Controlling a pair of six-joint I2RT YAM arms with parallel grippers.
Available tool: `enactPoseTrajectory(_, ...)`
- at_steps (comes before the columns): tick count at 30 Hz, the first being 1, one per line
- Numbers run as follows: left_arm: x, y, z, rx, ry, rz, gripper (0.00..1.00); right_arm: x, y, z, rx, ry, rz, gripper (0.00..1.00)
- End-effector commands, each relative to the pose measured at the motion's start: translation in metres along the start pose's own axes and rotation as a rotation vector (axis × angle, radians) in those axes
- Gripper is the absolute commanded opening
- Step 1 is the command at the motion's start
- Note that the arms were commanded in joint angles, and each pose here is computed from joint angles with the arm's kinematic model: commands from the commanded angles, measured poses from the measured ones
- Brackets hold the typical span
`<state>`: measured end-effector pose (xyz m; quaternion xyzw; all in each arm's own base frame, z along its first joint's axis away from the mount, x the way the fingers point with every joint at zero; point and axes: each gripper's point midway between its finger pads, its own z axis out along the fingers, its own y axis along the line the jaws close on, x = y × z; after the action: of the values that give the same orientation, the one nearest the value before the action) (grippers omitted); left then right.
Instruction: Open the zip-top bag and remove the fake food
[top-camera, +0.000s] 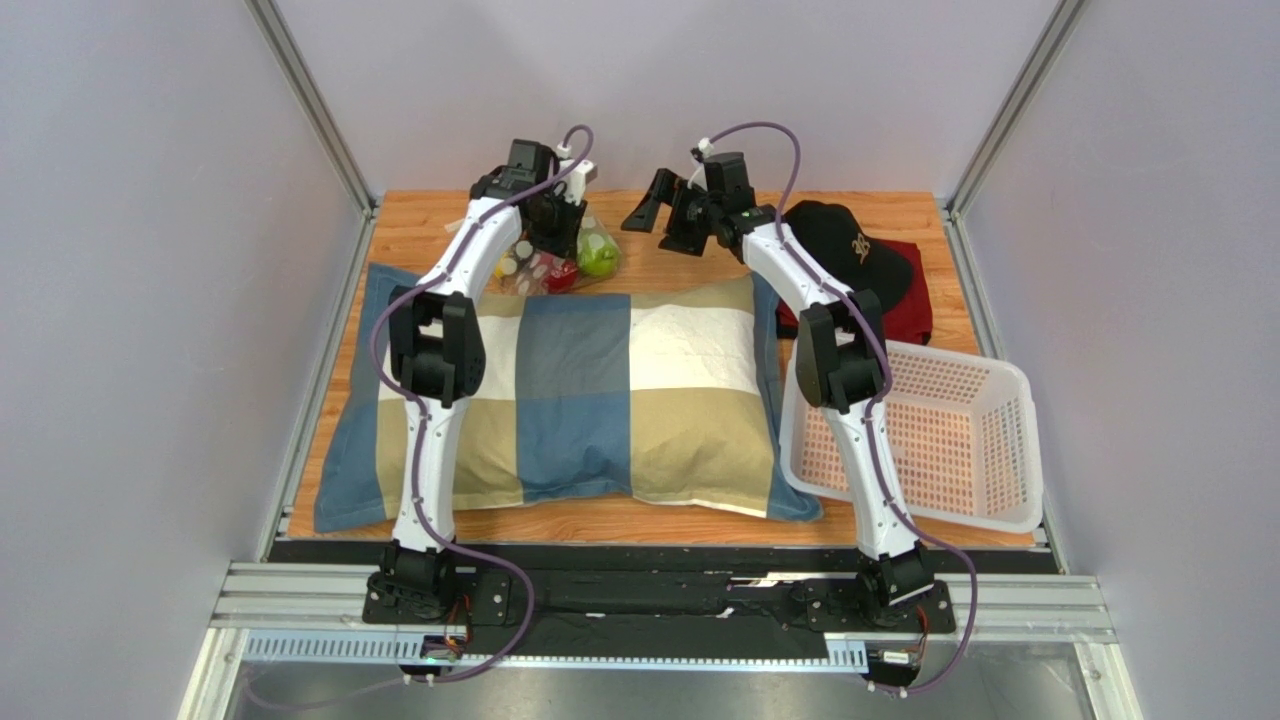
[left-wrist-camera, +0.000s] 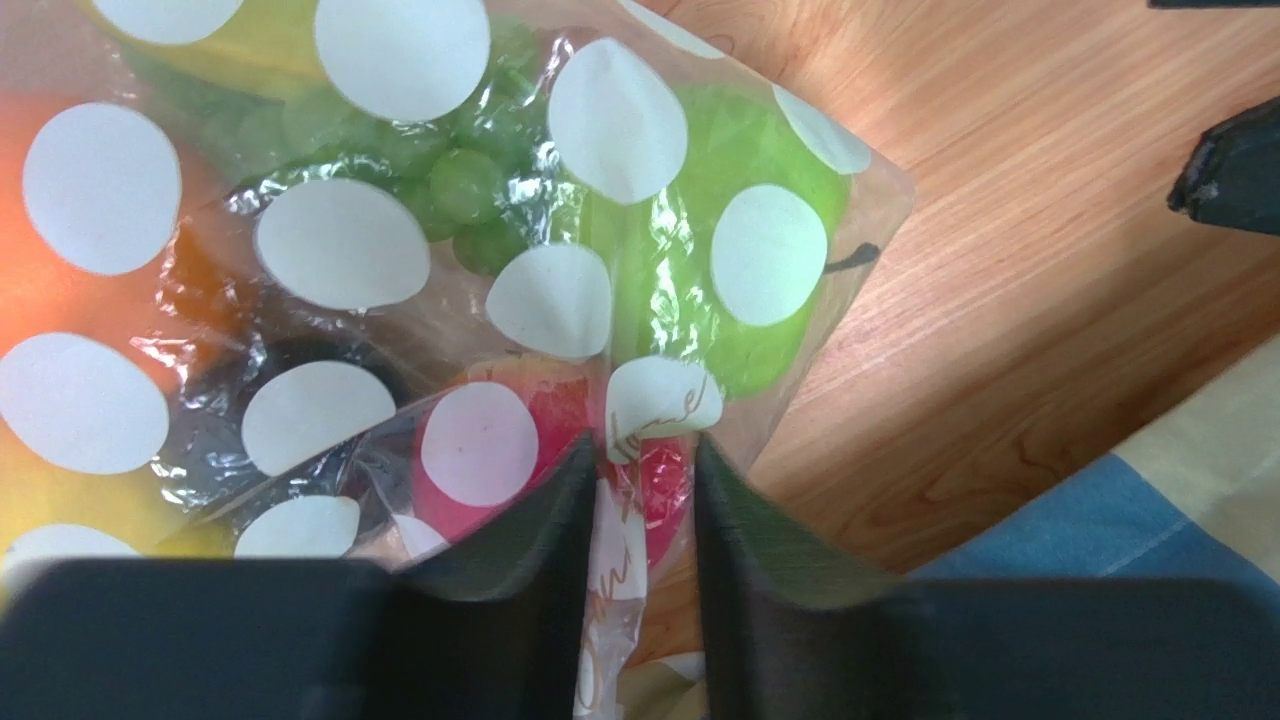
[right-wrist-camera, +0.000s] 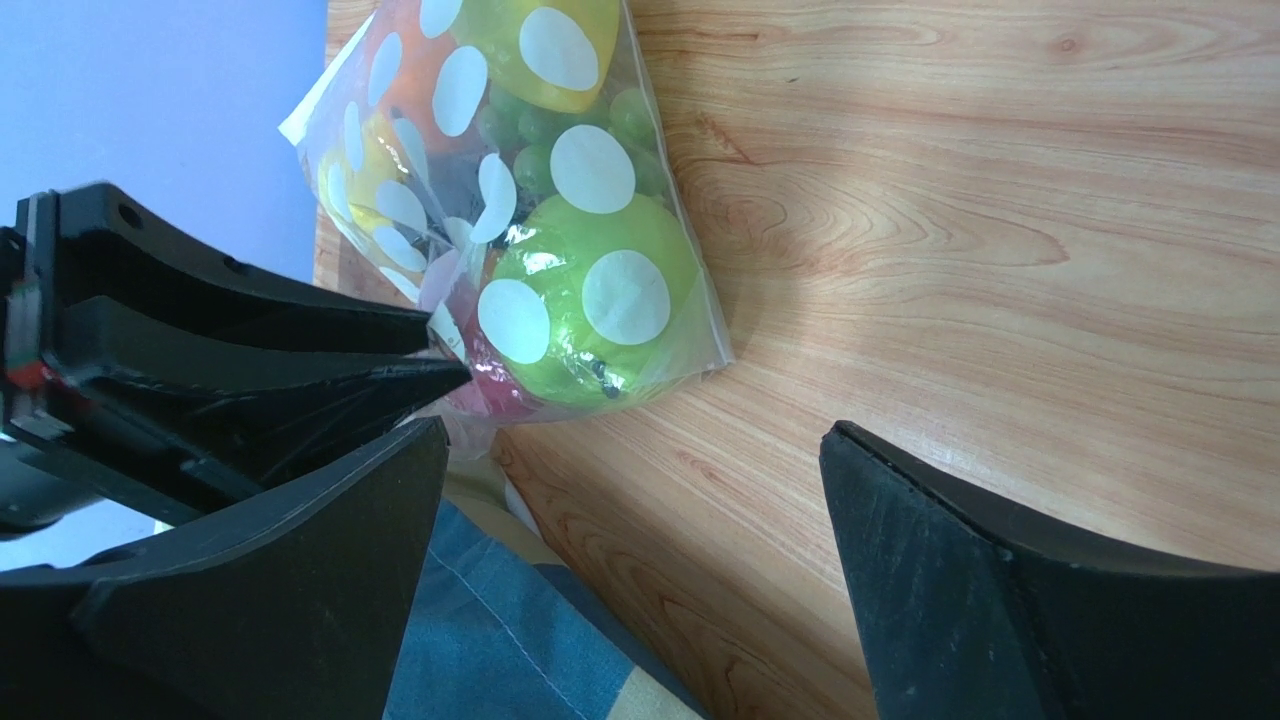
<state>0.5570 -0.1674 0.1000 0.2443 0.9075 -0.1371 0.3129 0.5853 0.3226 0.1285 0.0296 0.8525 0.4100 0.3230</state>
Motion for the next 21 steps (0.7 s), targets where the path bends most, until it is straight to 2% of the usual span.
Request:
enactPoseTrajectory(1, 0.001, 0.007, 0.003, -0.094, 0.043, 0.123, 0.22, -0.025, 0.035, -0.017, -0.061, -0.063, -0.058, 1.00)
enactPoseTrajectory(3, -0.003, 0.015, 0.002, -0.141, 0.041, 0.150, 0.07, -0.025, 0.036, -0.018, -0.063, -0.061, -0.060, 1.00)
enactPoseTrajectory(5, -0.011, 0.019, -0.001, -0.176, 0.021, 0.161, 0.00, -0.025, 0.036, -0.018, -0.060, -0.062, -0.062, 1.00)
enactPoseTrajectory(8, -0.021, 0.012, -0.003, -0.157, -0.015, 0.179, 0.00, -0.025, 0.035, -0.021, -0.049, -0.061, -0.072, 1.00)
enactPoseTrajectory(10, -0.035, -0.009, -0.009, -0.091, -0.070, 0.216, 0.00, -0.026, 0.031, -0.024, -0.031, -0.058, -0.074, 1.00)
enactPoseTrajectory(11, -0.031, -0.028, -0.005, -0.054, -0.061, 0.246, 0.00, -0.028, 0.030, -0.026, -0.026, -0.061, -0.074, 1.00)
enactPoseTrajectory(13, -0.044, -0.051, -0.016, -0.025, -0.110, 0.341, 0.00, -0.030, 0.026, -0.029, -0.019, -0.060, -0.067, 1.00)
enactPoseTrajectory(15, -0.030, -0.075, -0.010, 0.008, -0.090, 0.414, 0.00, -0.033, 0.027, -0.031, -0.022, -0.061, -0.072, 1.00)
enactPoseTrajectory(16, -0.041, -0.081, -0.021, 0.006, -0.142, 0.431, 0.00, -0.030, 0.027, -0.031, -0.031, -0.045, -0.080, 1.00)
enactPoseTrajectory(17, -0.028, -0.087, -0.017, 0.029, -0.121, 0.433, 0.00, -0.030, 0.028, -0.031, -0.035, -0.044, -0.102, 1.00)
enactPoseTrajectory(19, -0.032, -0.100, -0.026, 0.054, -0.157, 0.444, 0.00, -0.027, 0.027, -0.029, -0.049, -0.028, -0.128, 1.00)
enactPoseTrajectory(21, -0.021, -0.105, -0.026, 0.074, -0.143, 0.445, 0.00, -0.025, 0.024, -0.026, -0.053, -0.016, -0.160, 1.00)
